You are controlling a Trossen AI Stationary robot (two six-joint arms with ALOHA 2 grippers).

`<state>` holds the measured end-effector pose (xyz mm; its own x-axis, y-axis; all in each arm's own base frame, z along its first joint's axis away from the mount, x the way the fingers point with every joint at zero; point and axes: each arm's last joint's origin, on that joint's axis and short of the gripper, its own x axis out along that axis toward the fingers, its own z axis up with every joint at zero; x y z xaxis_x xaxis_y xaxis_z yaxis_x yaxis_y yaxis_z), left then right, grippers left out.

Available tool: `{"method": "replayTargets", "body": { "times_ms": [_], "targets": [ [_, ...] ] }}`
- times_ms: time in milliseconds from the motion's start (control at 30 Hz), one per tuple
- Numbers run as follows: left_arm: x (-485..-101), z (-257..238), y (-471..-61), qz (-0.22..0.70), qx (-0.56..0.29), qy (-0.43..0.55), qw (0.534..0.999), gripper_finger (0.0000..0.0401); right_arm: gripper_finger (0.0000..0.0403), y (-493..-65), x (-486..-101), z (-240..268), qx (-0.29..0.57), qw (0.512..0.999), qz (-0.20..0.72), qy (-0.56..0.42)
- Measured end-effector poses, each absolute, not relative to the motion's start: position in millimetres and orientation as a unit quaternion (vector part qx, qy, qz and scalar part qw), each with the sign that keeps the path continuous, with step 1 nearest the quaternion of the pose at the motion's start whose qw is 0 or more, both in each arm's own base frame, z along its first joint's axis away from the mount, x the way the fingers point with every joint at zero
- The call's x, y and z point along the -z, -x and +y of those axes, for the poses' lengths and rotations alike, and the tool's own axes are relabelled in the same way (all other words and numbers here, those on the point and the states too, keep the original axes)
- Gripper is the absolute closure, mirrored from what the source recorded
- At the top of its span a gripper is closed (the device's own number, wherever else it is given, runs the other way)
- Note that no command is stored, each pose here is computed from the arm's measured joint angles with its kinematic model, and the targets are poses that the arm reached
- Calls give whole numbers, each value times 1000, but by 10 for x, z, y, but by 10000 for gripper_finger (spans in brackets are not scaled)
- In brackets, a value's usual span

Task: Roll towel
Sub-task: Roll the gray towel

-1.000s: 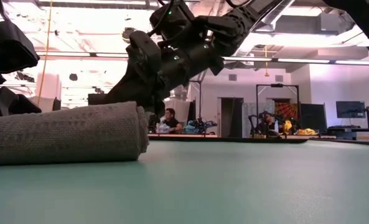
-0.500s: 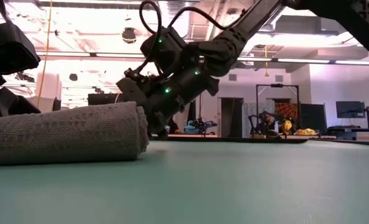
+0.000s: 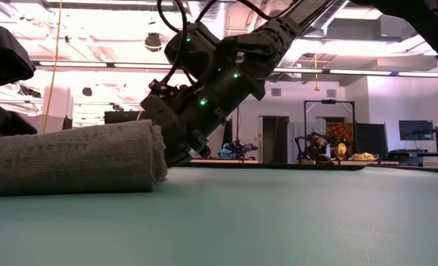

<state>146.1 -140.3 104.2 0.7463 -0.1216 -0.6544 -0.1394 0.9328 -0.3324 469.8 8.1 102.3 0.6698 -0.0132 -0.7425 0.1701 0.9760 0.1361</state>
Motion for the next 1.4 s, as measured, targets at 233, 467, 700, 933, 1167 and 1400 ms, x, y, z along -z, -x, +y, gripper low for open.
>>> {"method": "replayTargets", "body": {
  "times_ms": [233, 467, 700, 933, 1167, 1400],
  "targets": [
    [-1034, -1405, -1440, 359, -12, 185, 915, 401, 380, -4652, -979, 91, 67, 894, 426, -118],
    [-1033, -1404, -1440, 359, -13, 184, 915, 401, 381, -4636, -976, 140, 68, 891, 434, -113],
    [-1031, -1405, -1438, 363, -9, 186, 913, 401, 380, -4606, -1200, 133, 71, 896, 423, -112],
    [-1044, -1427, -1456, 374, 26, 190, 907, 401, 379, -4499, -1576, 177, 61, 904, 413, -98],
    [-1054, -1417, -1499, 394, 67, 192, 896, 401, 367, -4369, -2040, 508, 22, 921, 379, -86],
    [-1090, -1364, -1555, 403, 95, 193, 890, 401, 349, -4313, -2260, 1183, -58, 952, 298, -44]
  ]
}}
